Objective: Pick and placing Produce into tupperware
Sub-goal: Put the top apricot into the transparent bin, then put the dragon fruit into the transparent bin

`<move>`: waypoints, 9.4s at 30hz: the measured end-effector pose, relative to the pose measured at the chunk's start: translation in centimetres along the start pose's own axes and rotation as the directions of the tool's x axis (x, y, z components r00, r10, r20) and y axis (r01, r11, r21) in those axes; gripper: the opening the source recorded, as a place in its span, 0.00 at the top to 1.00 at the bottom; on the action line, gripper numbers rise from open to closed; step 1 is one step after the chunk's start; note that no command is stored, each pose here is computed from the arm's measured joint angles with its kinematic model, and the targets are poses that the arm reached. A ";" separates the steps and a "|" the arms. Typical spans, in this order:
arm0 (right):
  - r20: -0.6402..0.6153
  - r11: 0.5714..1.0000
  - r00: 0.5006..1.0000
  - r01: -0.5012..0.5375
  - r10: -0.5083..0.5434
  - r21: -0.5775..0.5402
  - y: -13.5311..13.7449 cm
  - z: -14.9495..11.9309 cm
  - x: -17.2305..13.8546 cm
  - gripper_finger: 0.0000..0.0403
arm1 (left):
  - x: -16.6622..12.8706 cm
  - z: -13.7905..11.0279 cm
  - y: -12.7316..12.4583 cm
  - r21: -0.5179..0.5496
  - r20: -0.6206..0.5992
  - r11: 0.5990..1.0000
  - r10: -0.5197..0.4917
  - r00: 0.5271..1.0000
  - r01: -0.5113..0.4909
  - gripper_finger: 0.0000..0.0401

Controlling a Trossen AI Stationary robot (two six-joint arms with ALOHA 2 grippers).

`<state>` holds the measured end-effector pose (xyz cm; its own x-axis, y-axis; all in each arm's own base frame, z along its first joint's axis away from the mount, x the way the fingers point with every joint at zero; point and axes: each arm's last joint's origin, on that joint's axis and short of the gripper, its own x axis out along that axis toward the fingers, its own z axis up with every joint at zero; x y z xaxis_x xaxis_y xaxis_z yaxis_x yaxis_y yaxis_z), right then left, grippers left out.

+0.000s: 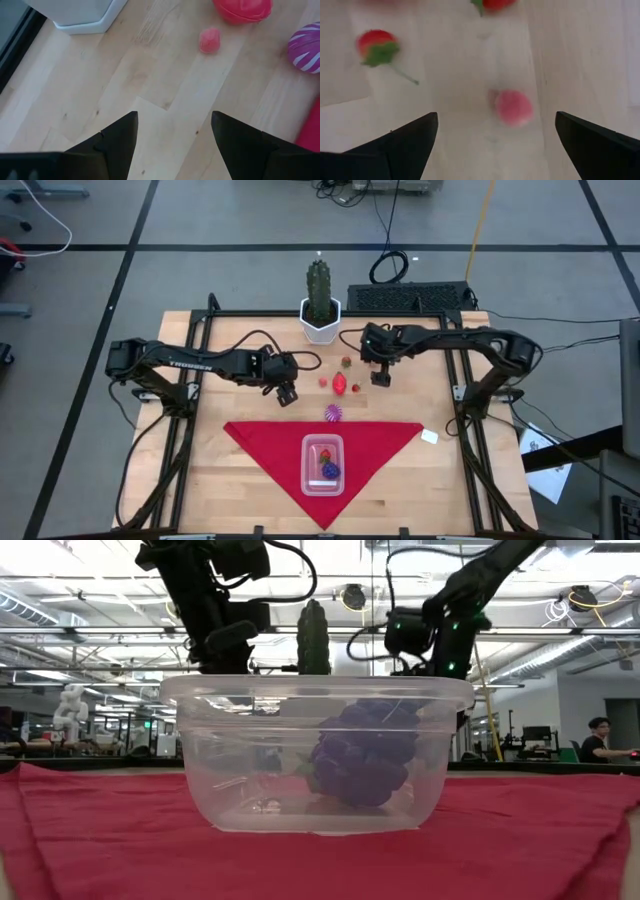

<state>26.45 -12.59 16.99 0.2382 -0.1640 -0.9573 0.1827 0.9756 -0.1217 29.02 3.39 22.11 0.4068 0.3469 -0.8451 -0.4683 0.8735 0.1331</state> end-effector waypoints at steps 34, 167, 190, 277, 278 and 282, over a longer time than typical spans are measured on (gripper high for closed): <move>-0.010 1.000 1.000 0.015 -0.015 -0.005 -0.8 0.4 2.8 0.02 | 0.0 0.1 -0.1 -0.001 0.009 1.000 -0.005 1.000 0.005 0.36; 0.067 0.917 0.923 -0.364 0.379 -0.164 25.0 8.4 -0.9 0.74 | -10.2 -7.1 6.4 -0.130 -0.308 0.885 0.392 0.867 -0.447 0.36; 0.078 0.915 0.920 -0.367 0.384 -0.170 25.1 8.5 -0.9 0.59 | -10.1 -7.0 6.4 -0.145 -0.296 0.886 0.386 0.873 -0.441 0.36; 0.410 0.947 0.898 -0.256 0.159 0.193 11.6 6.5 -4.5 0.43 | -3.0 -0.8 0.5 0.071 0.065 0.981 0.175 0.983 -0.179 0.36; 0.428 0.933 0.888 -0.284 0.169 0.222 11.7 6.7 -4.6 0.43 | -3.0 -0.8 0.5 0.071 0.065 0.981 0.174 0.983 -0.179 0.36; 0.417 0.899 0.892 -0.319 0.176 0.301 11.5 6.6 -4.5 0.44 | -3.0 -0.8 0.5 0.073 0.062 0.981 0.175 0.983 -0.180 0.36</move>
<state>33.76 -1.55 21.66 0.6426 -0.0352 -0.7654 0.3755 0.8852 0.2746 26.93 2.50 24.30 0.3663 0.5154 -0.7747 -0.4757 0.8193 0.3201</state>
